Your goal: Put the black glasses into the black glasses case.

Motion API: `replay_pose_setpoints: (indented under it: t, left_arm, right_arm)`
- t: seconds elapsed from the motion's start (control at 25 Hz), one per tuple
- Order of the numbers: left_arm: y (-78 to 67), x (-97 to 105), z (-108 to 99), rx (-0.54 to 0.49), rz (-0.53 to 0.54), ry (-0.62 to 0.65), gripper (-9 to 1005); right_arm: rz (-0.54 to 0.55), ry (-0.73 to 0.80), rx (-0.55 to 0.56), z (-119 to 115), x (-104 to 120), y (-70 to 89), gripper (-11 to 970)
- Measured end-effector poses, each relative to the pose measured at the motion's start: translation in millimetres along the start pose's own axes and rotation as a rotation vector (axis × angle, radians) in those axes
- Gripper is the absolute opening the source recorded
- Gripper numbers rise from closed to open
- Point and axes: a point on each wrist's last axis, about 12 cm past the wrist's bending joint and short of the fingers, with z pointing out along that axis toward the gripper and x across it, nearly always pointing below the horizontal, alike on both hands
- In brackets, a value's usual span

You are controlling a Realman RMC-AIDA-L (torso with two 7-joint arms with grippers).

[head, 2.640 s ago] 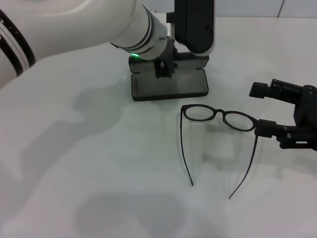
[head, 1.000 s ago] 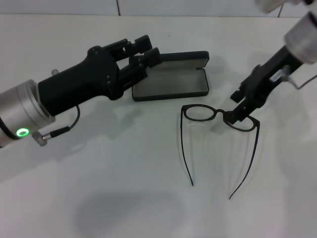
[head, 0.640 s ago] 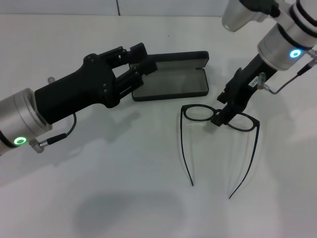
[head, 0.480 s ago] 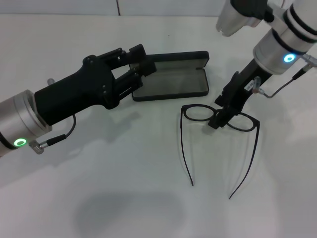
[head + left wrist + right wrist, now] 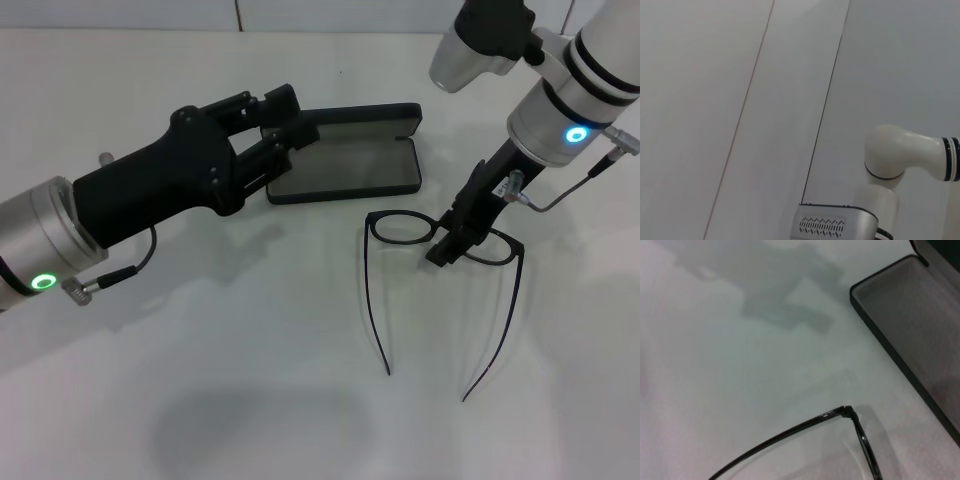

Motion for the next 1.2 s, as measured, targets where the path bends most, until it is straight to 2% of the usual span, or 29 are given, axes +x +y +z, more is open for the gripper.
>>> replay_pose_setpoints:
  t: [0.32,0.64,0.8,0.92,1.2]
  left_arm:
    - [0.3,0,0,0.0,0.001,-0.001,333]
    - [0.7,2,-1,-0.01,-0.012,-0.007,318]
    - [1.5,0,0,-0.012,-0.01,-0.011,311]
    - [0.6,-1,-1,-0.003,-0.01,-0.018,305]
    - [-7.0,-12,1,0.107,0.007,-0.056,293]
  right_arm:
    - [0.006,-0.02,0.015,2,2,-1.7,505]
    - [-0.011,-0.021,0.023,0,1,-0.7,96]
    - [-0.012,-0.07,0.031,-14,7,1.6,96]
    - [-0.015,-0.153,0.026,-31,17,10.0,96]
    - [-0.07,-0.478,0.109,-75,48,28.9,96]
